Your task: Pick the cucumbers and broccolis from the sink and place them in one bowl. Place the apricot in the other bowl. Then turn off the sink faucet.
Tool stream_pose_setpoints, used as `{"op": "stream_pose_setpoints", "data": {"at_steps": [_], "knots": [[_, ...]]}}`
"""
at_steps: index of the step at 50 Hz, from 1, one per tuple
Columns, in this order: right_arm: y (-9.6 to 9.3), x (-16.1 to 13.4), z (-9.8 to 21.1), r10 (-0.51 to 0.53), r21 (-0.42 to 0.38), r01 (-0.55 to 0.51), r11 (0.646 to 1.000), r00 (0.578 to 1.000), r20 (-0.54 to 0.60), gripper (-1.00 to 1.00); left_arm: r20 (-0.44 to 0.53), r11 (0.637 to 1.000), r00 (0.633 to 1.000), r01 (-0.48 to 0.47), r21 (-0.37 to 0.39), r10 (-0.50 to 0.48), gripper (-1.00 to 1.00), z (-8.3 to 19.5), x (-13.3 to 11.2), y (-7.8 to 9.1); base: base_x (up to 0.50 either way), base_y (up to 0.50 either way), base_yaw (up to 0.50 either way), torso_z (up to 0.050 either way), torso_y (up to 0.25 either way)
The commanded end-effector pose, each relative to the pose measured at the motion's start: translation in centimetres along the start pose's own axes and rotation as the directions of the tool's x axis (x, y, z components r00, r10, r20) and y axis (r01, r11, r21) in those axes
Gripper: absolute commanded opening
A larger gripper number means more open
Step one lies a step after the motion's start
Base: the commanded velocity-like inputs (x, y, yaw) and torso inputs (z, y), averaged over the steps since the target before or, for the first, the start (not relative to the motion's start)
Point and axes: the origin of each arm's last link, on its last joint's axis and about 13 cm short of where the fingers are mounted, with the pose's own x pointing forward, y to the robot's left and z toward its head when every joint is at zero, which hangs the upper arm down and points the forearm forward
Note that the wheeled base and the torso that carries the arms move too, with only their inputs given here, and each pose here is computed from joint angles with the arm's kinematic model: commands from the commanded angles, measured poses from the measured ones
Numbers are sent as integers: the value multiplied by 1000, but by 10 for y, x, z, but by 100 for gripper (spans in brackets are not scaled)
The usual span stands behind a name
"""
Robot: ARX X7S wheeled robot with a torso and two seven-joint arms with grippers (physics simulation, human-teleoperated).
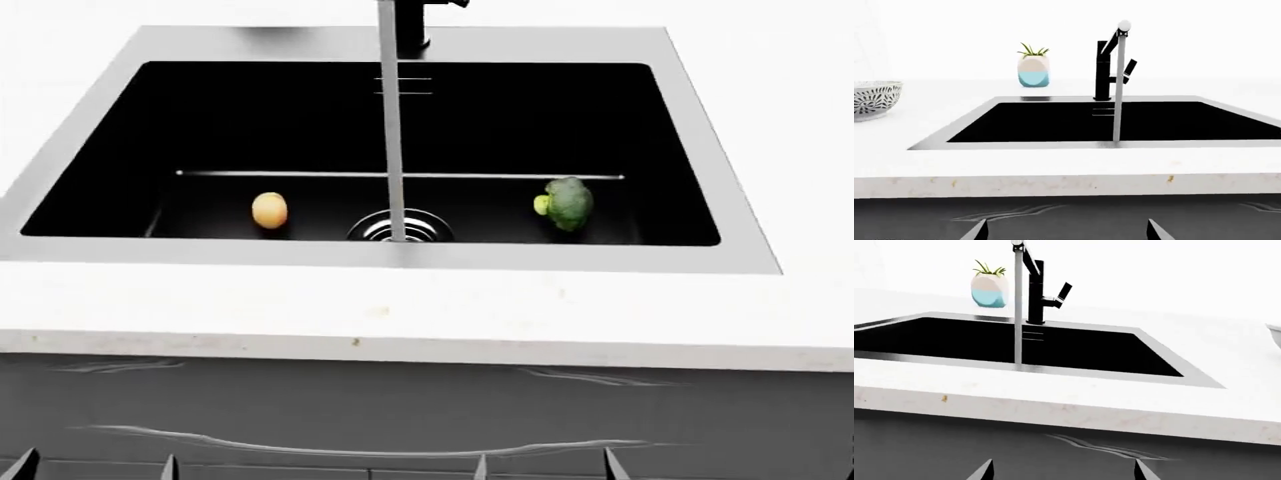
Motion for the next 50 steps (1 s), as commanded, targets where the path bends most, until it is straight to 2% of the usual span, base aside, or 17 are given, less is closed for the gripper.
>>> {"op": "stream_pose_setpoints", "data": {"at_steps": [1, 5, 7, 10, 13, 14, 16, 18, 20, 23, 27, 28, 32, 37, 50], "knots": [[-1, 0, 4, -5, 2, 5, 1000, 1000, 7, 100, -3, 1000, 1000, 3, 1, -3, 100, 2, -1, 2, 0, 500, 0, 50, 66], [-4, 2, 10, -23, 12, 23, 1000, 1000, -7, 100, -14, 1000, 1000, 1, 10, -1, 100, 6, 4, 4, 0, 500, 0, 50, 68], [-7, 6, 24, -15, -23, 14, 1000, 1000, -19, 100, -32, 1000, 999, 9, 22, -9, 100, 16, 12, 7, 0, 0, 0, 50, 68], [-14, 14, 64, -4, -116, 7, 993, 1000, 24, 100, -44, 999, 999, 31, 19, -30, 100, 40, 29, 14, 0, 0, 0, 50, 69], [-19, 22, 95, 6, -147, -1, 989, 999, 37, 100, -46, 999, 998, 47, 1, -47, 100, 61, 40, 21, 0, 0, 0, 50, 68], [-22, 27, 106, 1, -177, 9, 984, 998, 56, 100, -35, 999, 999, 34, 40, -32, 100, 67, 42, 23, 0, 0, 0, 50, 68], [-25, 32, 125, 9, -194, 5, 981, 997, 70, 100, -25, 999, 999, 43, 1, -43, 100, 80, 45, 28, 0, 0, 0, 50, 67], [-27, 37, 143, 6, -231, 18, 973, 995, 103, 100, -1, 999, 1000, 31, 26, -31, 100, 96, 48, 31, 0, 0, 0, 50, 68], [-32, 42, 159, 3, -233, 24, 972, 993, 114, 100, 24, 998, 1000, 14, 58, -15, 100, 110, 52, 34, 0, 0, 0, 50, 69], [-35, 44, 172, 6, -249, 26, 968, 992, 128, 100, 20, 998, 1000, 16, 67, -18, 100, 120, 56, 36, 0, 0, 0, 50, 69], [-44, 49, 196, -4, -249, 47, 967, 985, 171, 100, 21, 999, 1000, 21, 38, -22, 100, 140, 65, 41, 182, 0, 0, 50, 68], [-45, 49, 200, -12, -255, 58, 965, 983, 181, 100, 27, 998, 1000, 11, 60, -13, 100, 144, 67, 41, 500, 0, 0, 50, 68], [-46, 50, 214, -11, -296, 70, 953, 981, 195, 100, 33, 997, 999, 23, 75, -26, 100, 160, 73, 40, 500, 0, 0, 50, 69], [-45, 47, 221, -11, -326, 78, 942, 979, 204, 100, 23, 997, 999, 27, 79, -29, 100, 161, 74, 41, 500, 0, 0, 50, 71], [-49, 47, 229, -16, -326, 85, 941, 977, 211, 100, -17, 994, 999, 35, 105, -34, 100, 169, 82, 38, 500, 0, 0, 50, 73]]}}
